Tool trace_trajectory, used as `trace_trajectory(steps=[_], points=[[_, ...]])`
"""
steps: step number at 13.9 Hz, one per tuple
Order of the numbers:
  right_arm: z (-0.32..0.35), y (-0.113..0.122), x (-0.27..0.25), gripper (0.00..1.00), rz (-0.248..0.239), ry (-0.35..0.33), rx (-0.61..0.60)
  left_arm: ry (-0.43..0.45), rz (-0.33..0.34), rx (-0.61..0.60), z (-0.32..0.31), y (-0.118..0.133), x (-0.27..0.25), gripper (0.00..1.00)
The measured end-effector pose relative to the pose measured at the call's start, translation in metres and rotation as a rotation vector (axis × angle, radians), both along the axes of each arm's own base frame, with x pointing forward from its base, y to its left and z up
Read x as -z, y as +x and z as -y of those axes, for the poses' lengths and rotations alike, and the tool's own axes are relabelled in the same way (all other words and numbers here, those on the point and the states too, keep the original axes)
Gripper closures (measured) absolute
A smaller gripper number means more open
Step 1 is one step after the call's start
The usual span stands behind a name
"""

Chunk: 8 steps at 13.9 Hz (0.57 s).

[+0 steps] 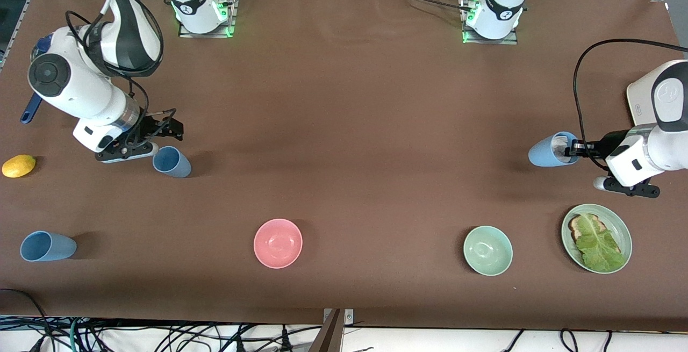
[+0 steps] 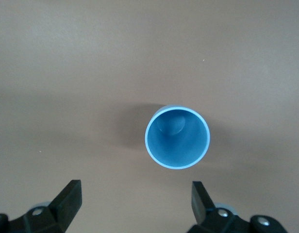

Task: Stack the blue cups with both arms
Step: 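Lift the tissue cup with the left gripper while the right gripper reaches the empty cup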

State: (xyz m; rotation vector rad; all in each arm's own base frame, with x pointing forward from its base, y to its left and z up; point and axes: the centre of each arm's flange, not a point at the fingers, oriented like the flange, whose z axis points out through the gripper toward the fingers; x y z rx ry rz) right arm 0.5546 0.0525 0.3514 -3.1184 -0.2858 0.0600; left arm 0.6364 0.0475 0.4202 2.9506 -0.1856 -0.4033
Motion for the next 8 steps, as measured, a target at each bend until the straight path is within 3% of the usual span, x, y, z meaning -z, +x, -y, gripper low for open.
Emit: trace_trajectory(steps=[4,8], points=[[0.003,-0.015,0.033,0.0,0.025,0.002,0.004,0.008,0.005,-0.07,0.077,0.005,-0.024,0.93],[0.004,-0.015,0.06,0.0,0.035,0.005,0.008,0.024,-0.011,-0.192,0.175,-0.009,-0.049,0.93]])
